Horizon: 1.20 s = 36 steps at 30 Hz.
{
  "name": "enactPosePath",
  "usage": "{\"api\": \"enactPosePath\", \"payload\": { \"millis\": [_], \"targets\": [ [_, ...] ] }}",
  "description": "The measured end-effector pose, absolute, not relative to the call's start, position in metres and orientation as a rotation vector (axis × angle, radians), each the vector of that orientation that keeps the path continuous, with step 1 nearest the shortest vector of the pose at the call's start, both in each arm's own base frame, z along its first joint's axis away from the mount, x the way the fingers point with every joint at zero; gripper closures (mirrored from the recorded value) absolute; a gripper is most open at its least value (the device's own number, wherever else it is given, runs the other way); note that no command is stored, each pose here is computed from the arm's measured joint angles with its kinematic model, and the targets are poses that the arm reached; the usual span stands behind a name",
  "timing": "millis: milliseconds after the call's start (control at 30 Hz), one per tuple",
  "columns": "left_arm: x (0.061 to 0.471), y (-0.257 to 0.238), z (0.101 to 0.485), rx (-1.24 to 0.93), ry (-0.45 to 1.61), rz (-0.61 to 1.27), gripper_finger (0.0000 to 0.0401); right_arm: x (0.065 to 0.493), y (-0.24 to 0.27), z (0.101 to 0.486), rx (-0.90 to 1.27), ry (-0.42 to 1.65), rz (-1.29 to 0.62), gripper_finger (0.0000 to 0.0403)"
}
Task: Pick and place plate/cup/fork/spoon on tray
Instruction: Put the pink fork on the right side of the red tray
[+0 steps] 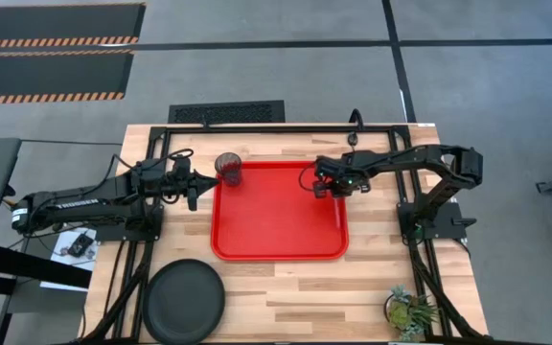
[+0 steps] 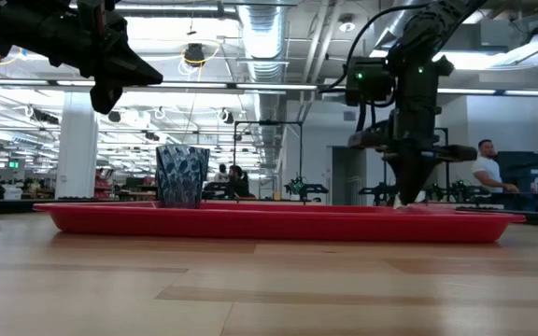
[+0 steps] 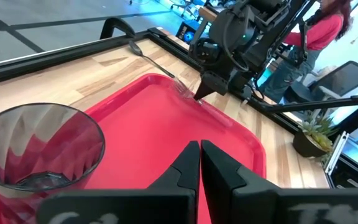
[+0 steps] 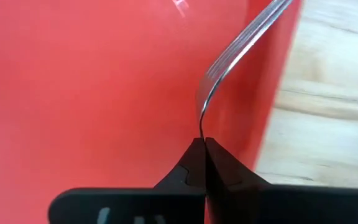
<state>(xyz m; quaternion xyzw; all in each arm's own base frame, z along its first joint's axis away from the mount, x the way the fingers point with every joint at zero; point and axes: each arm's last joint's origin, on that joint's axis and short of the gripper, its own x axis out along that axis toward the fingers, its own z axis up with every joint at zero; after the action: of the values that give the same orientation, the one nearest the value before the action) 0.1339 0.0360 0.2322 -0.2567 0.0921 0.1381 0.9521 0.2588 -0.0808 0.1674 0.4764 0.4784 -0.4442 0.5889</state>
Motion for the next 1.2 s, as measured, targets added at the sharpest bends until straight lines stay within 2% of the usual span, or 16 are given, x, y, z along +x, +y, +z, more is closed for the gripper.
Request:
{"api": "enactPosePath", "payload": {
  "millis": [200,333,633,967,1200],
  "targets": [
    [0.134,0.036,0.232,-0.512,0.188,0.281,0.0401,0.257,-0.076,0.174,1.047,1.152,-1.098,0.0394],
    [0.134,0.036,0.232,-0.494,0.191,0.279,0.0401,0.260,-0.077,0.163,1.045,1.190,-1.115,0.0395],
    [0.134,0.036,0.232,-0.490,0.194,0.279,0.0401,0.287,-0.072,0.150,0.973,1.279,-1.131,0.0378],
    [0.134,0.036,0.231,-0.492,0.199,0.280,0.0401,0.299,-0.073,0.150,0.960,1.280,-1.126,0.0306],
    [0.134,0.036,0.231,-0.491,0.202,0.280,0.0401,0.297,-0.072,0.172,0.968,1.220,-1.033,0.0240]
  ]
}}
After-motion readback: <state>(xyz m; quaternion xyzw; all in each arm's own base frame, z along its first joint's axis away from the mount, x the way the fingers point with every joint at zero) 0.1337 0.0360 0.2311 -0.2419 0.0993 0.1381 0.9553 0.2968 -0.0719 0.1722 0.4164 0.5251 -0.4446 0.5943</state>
